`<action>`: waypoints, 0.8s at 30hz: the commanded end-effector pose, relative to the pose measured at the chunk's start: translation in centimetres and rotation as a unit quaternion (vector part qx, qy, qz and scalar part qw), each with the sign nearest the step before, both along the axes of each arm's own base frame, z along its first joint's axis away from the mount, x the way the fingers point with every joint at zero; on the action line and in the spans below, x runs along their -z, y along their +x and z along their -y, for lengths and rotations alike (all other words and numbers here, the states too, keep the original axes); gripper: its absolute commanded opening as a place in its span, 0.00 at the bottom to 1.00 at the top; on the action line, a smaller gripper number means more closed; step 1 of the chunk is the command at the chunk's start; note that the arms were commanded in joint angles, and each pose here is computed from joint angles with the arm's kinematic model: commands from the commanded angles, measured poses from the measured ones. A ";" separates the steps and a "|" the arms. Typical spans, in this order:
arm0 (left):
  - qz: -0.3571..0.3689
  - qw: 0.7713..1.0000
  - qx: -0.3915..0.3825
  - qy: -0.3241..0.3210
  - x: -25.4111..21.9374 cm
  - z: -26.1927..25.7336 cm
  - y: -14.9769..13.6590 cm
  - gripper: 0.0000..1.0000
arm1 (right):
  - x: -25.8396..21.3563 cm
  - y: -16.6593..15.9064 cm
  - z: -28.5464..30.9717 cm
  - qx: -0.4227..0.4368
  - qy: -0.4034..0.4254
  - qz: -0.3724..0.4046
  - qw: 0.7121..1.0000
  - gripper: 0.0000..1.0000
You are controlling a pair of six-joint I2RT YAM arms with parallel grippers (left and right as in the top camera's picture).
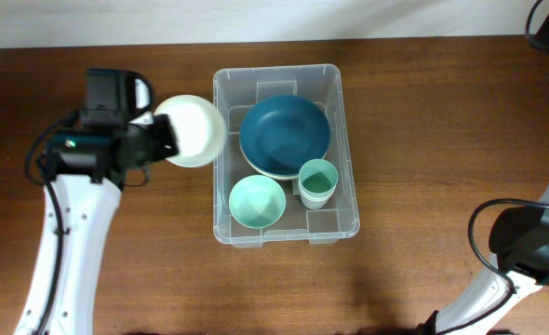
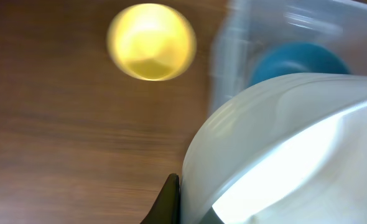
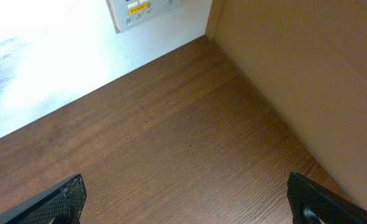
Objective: Pack container
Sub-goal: 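Lift the white bowl and stack it onto the mint-green bowl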
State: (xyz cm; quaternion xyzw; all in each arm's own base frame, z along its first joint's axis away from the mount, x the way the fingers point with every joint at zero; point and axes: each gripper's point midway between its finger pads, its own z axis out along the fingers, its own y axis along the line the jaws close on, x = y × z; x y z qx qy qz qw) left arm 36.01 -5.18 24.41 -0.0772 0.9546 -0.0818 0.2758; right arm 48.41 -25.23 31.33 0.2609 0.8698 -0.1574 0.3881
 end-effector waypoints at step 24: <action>-0.160 0.975 0.150 0.030 8.6 10.7 -3.6 0.01 | -1.1 -0.1 0.2 0.006 -0.008 0.012 1.000 0.99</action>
